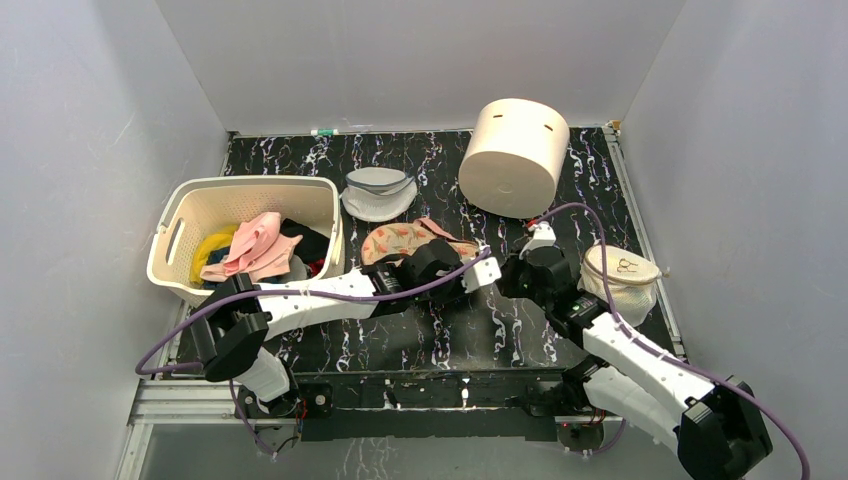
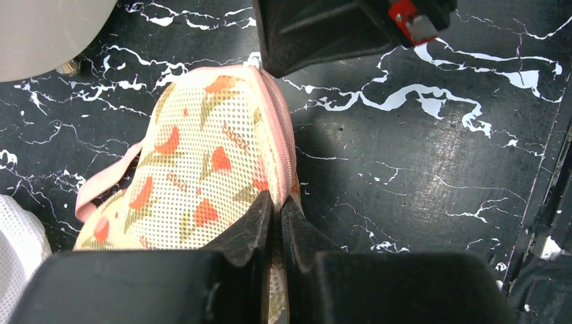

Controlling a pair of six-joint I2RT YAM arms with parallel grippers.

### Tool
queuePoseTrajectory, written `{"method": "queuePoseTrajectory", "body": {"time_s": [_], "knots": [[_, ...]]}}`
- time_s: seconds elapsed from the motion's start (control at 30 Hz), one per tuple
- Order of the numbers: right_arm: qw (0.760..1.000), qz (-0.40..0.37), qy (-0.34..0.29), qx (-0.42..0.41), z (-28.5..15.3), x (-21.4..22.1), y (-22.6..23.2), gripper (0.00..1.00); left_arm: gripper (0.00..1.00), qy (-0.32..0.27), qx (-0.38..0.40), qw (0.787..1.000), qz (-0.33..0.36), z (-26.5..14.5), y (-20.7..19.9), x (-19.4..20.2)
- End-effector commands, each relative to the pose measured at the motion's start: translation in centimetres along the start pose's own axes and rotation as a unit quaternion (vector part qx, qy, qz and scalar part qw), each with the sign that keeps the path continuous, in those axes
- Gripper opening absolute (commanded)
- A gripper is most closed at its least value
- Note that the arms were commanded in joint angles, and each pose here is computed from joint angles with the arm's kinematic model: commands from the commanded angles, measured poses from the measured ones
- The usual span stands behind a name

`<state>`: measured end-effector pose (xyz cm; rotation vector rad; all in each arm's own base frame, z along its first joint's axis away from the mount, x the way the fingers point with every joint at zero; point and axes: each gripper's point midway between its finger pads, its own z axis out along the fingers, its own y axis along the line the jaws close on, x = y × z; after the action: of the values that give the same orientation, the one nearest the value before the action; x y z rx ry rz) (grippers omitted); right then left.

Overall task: Unzip the laundry bag and remove the bra
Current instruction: Unzip the laundry bag at the center of the board.

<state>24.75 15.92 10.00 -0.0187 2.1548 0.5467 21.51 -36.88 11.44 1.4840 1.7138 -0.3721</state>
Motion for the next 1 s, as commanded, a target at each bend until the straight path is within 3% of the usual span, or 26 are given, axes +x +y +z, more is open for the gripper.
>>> {"method": "queuePoseTrajectory", "body": {"time_s": [0.0, 0.23, 0.37, 0.53, 0.7, 0.97], "knots": [[0.997, 0.026, -0.054, 0.04, -0.7, -3.2, -1.7, 0.0, 0.0, -0.026, -0.005, 1.0, 0.006, -1.5, 0.4, -1.5], [0.998, 0.019, -0.04, 0.046, 0.0, -3.6, -2.5, 0.0, 0.0, -0.027, -0.009, 1.0, 0.013, -1.6, 0.5, -1.4], [0.999, 0.008, -0.04, -0.018, -0.8, -3.7, -0.3, 0.0, 0.0, -0.024, -0.021, 0.999, 0.008, -1.6, 1.0, -1.6], [0.995, -0.011, -0.033, -0.098, -2.4, -3.5, 2.5, 0.0, 0.28, -0.028, -0.03, 0.999, 0.003, -1.7, 1.2, -1.6], [0.986, -0.027, 0.012, -0.166, -2.6, -1.8, 4.6, 0.0, 0.48, -0.035, -0.031, 0.999, -0.003, -1.8, 1.3, -1.9], [0.971, -0.024, 0.031, -0.235, -3.4, -0.7, 6.7, 0.0, 0.62, -0.025, 0.008, 1.0, -0.006, -1.1, -0.6, -1.7]]}}
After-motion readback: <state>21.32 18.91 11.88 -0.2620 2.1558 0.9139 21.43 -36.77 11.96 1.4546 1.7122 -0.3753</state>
